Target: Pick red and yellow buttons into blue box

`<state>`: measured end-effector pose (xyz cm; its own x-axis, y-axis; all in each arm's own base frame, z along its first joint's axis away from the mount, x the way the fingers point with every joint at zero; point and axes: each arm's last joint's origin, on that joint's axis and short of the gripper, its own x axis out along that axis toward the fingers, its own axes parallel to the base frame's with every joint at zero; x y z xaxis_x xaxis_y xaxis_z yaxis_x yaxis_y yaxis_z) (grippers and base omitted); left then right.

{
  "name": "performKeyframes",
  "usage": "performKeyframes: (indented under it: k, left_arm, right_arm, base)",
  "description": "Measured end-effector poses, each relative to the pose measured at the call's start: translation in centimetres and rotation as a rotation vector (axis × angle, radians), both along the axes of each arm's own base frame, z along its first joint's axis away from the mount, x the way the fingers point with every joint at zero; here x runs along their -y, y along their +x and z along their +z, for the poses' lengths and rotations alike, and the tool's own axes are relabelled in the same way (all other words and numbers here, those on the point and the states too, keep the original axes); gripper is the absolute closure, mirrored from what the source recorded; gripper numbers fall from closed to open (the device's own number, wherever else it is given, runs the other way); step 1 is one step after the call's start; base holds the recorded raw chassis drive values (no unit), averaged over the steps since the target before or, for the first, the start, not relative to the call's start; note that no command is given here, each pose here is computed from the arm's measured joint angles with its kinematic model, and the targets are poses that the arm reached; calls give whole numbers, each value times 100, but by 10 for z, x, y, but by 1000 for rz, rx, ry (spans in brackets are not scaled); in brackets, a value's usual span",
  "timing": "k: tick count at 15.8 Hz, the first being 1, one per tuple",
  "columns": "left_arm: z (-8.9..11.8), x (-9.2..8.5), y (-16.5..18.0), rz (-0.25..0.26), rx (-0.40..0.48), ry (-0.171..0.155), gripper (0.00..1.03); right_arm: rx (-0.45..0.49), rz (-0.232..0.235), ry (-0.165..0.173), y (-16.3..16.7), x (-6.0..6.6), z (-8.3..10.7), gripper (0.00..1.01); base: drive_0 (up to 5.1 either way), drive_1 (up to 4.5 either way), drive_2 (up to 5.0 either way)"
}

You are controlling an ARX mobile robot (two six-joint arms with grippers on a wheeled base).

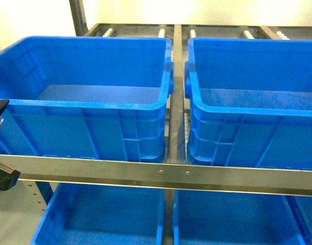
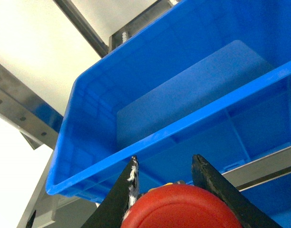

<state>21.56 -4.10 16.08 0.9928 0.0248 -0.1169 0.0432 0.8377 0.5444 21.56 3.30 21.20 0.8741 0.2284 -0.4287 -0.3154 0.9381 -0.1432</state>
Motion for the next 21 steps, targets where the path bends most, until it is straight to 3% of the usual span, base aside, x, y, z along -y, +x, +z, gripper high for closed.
performKeyframes:
  k: [6,21]
  left_arm:
    - [0,0,0,0,-1,0,74]
    - [0,-1,0,4,-2,1,74]
  right_arm:
    - [3,-1,0,0,0,0,71]
    - [0,2,1,0,0,0,71]
  base:
    - [410,-190,-190]
    - [27,-16,-16]
